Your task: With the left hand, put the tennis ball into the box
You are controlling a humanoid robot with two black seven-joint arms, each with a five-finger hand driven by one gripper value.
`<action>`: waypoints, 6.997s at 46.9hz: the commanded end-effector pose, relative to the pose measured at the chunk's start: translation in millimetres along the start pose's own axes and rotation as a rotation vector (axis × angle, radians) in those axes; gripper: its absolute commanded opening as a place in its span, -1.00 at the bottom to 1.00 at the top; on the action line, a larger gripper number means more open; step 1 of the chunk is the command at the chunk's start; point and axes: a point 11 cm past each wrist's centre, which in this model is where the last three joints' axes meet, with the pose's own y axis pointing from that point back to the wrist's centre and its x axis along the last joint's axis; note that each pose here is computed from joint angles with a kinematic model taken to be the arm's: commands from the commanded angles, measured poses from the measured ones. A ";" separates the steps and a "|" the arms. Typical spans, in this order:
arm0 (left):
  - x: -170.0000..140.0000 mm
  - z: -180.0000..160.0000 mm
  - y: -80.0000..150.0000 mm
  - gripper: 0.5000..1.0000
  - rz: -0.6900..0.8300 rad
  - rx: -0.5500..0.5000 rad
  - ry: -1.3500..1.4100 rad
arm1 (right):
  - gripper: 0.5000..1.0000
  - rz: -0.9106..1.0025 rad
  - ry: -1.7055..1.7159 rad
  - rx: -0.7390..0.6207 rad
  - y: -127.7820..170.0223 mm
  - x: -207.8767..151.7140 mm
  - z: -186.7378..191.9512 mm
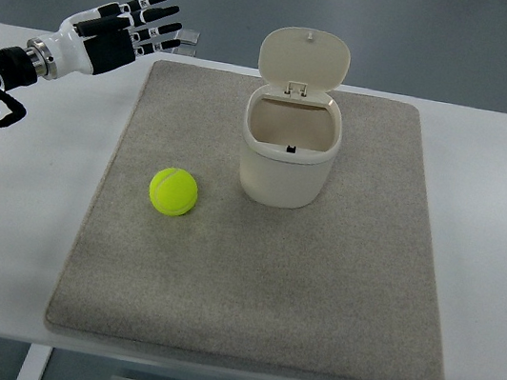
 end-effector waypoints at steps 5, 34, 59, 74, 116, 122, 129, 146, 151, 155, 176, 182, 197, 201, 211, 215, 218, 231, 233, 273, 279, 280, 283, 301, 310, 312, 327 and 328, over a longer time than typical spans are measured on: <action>-0.3 -0.8 -0.1 0.98 -0.001 0.006 -0.008 | 0.76 0.000 0.000 0.000 0.0 0.0 0.0; 7.5 5.1 15.0 0.98 0.009 0.070 -0.242 | 0.75 0.000 0.000 0.000 0.0 0.0 0.0; -23.1 25.6 52.9 0.97 -0.187 0.194 -0.873 | 0.75 0.000 0.000 0.000 0.0 0.0 0.0; -61.5 2.9 62.5 0.96 -0.326 0.305 -1.254 | 0.75 0.000 0.000 0.000 0.0 0.0 0.0; -88.6 -70.7 51.1 0.89 -0.558 0.378 -1.886 | 0.75 0.000 0.000 0.000 0.0 0.0 0.0; -91.2 -70.9 47.7 0.80 -0.552 0.345 -1.924 | 0.75 0.000 0.000 0.000 0.0 0.0 0.0; -90.0 -75.8 47.8 0.33 -0.557 0.336 -1.960 | 0.75 0.000 0.000 0.000 0.0 0.0 0.0; -93.6 -89.6 45.1 0.27 -0.577 0.312 -1.966 | 0.75 0.000 0.000 0.000 0.0 0.0 0.0; -93.8 -89.3 44.6 0.09 -0.577 0.311 -1.968 | 0.75 0.000 0.000 0.000 0.0 0.0 0.0; -92.6 -89.1 44.6 -0.33 -0.575 0.314 -1.973 | 0.75 0.000 0.000 0.000 0.0 0.0 0.0; -102.2 -60.3 38.8 -1.00 -0.523 0.220 -2.052 | 0.75 0.000 0.000 0.000 0.0 0.0 0.0; -118.7 -34.6 44.2 -1.00 -0.491 0.056 -2.118 | 0.75 0.000 0.000 0.000 0.0 0.0 0.0; -157.7 1.1 40.8 -1.00 -0.485 -0.202 -2.332 | 0.75 0.000 0.000 0.000 0.0 0.0 0.0; -171.4 -4.3 32.3 -1.00 -0.525 -0.245 -2.371 | 0.75 0.000 0.000 0.000 0.0 0.0 0.0; -205.3 -15.5 12.4 -1.00 -0.597 -0.353 -2.409 | 0.75 0.000 0.000 0.002 -0.2 -0.1 -0.9; -213.4 -15.0 5.1 -1.00 -0.603 -0.378 -2.421 | 0.75 0.000 0.000 0.000 0.0 0.0 0.0; -217.6 -13.4 -1.0 -1.00 -0.600 -0.390 -2.427 | 0.75 0.000 0.000 0.000 0.0 0.0 0.0; -217.2 -19.6 -21.3 -0.32 -0.582 -0.374 -2.412 | 0.75 0.000 0.002 0.000 0.0 0.0 0.1; -216.4 -19.8 -22.6 -0.28 -0.579 -0.370 -2.411 | 0.75 0.000 0.000 0.000 0.0 0.0 0.0; -212.3 -20.9 -17.2 0.87 -0.583 -0.360 -2.387 | 0.75 0.000 0.000 0.000 0.0 0.0 0.0; -204.2 -12.3 0.5 1.00 -0.600 -0.339 -2.369 | 0.76 0.000 0.000 0.000 0.0 0.0 0.0; -201.7 -11.2 3.8 1.00 -0.604 -0.329 -2.360 | 0.75 0.000 0.000 0.000 0.0 0.0 0.0; -189.8 -10.0 14.2 1.00 -0.610 -0.274 -2.331 | 0.76 0.000 0.000 0.000 0.0 0.0 0.0; -129.0 5.4 34.3 1.00 -0.410 -0.018 -1.669 | 0.75 0.000 0.000 0.000 0.0 0.0 0.0; -103.0 22.7 30.3 1.00 -0.287 0.000 -1.298 | 0.76 0.000 0.000 0.000 0.0 0.0 0.0; -99.4 26.5 28.7 1.00 -0.258 -0.016 -1.229 | 0.75 0.000 0.000 0.000 0.0 0.0 0.0; -63.3 7.2 15.8 1.00 -0.135 -0.047 -0.751 | 0.75 0.000 0.000 0.000 0.0 0.0 0.0; -61.5 7.3 16.0 1.00 -0.135 -0.047 -0.721 | 0.75 0.000 0.000 0.000 0.0 0.0 0.0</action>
